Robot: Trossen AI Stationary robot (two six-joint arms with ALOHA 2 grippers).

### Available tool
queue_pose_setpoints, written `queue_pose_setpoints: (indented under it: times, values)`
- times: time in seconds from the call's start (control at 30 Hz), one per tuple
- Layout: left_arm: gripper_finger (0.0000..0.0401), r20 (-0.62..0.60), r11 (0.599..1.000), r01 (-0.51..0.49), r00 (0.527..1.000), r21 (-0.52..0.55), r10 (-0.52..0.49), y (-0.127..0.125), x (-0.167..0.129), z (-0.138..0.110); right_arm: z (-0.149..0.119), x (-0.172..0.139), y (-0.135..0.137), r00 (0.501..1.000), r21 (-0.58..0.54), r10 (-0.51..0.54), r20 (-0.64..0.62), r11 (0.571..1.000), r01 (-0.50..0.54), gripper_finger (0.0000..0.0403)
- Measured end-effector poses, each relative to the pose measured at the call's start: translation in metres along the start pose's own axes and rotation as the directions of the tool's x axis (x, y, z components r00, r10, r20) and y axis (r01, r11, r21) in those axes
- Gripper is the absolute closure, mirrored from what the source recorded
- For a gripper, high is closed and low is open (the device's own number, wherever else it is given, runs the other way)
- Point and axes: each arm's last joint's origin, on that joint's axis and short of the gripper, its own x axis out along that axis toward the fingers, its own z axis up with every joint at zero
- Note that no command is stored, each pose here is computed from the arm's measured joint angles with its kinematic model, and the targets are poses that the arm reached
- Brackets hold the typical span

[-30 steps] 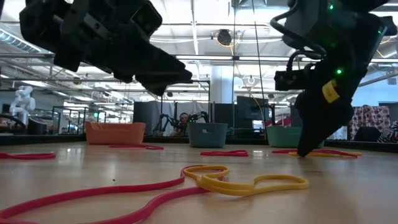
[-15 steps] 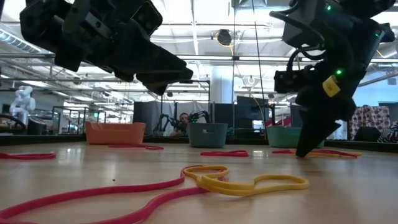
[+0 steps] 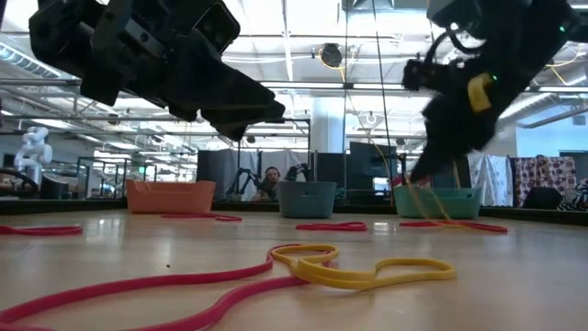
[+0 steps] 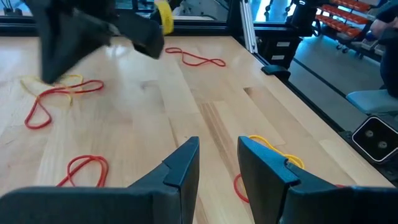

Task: Sort rubber bands into baskets
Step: Put the yellow rubber band into the orange bin

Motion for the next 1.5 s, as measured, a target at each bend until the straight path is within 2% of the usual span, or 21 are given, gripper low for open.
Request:
queue_pose_setpoints:
  times: [0.2, 0.53, 0.77, 0.93, 1.13, 1.3, 1.5]
  values:
    - [0.0285, -0.006, 1.0, 0.0, 1.0, 0.0, 0.0, 0.0, 0.0, -0.001, 0.004, -0.011, 0.008, 0.995, -0.007, 0.042, 0.089, 0.999, -0.041, 0.0402]
    - [0.0285, -0.002, 1.0, -0.031, 1.0, 0.001, 0.031, 0.001, 0.0, 0.0, 0.023, -0.033, 0.031, 0.961, -0.115, 0.16, 0.225, 0.984, -0.137, 0.0403]
    - [0.0285, 0.005, 0.997, -0.051, 0.999, 0.056, 0.05, 0.001, 0.0, 0.0, 0.033, -0.052, 0.049, 0.9, -0.193, 0.277, 0.337, 0.956, -0.222, 0.0403]
    - [0.0285, 0.069, 0.994, -0.092, 0.994, 0.065, 0.087, 0.002, 0.0, 0.006, 0.038, -0.063, 0.058, 0.838, -0.25, 0.349, 0.419, 0.932, -0.263, 0.0402]
    - [0.0285, 0.122, 0.991, -0.096, 0.989, 0.092, 0.085, 0.002, 0.0, 0.013, 0.043, -0.071, 0.064, 0.777, -0.307, 0.444, 0.447, 0.892, -0.333, 0.0402]
    - [0.0285, 0.133, 0.989, -0.085, 0.989, 0.12, 0.069, 0.003, 0.009, 0.014, 0.044, -0.071, 0.066, 0.752, -0.345, 0.489, 0.442, 0.867, -0.36, 0.0402]
    - [0.0285, 0.131, 0.987, -0.075, 0.99, 0.141, 0.057, 0.007, 0.033, 0.013, 0.044, -0.072, 0.067, 0.739, -0.357, 0.513, 0.436, 0.853, -0.381, 0.0402]
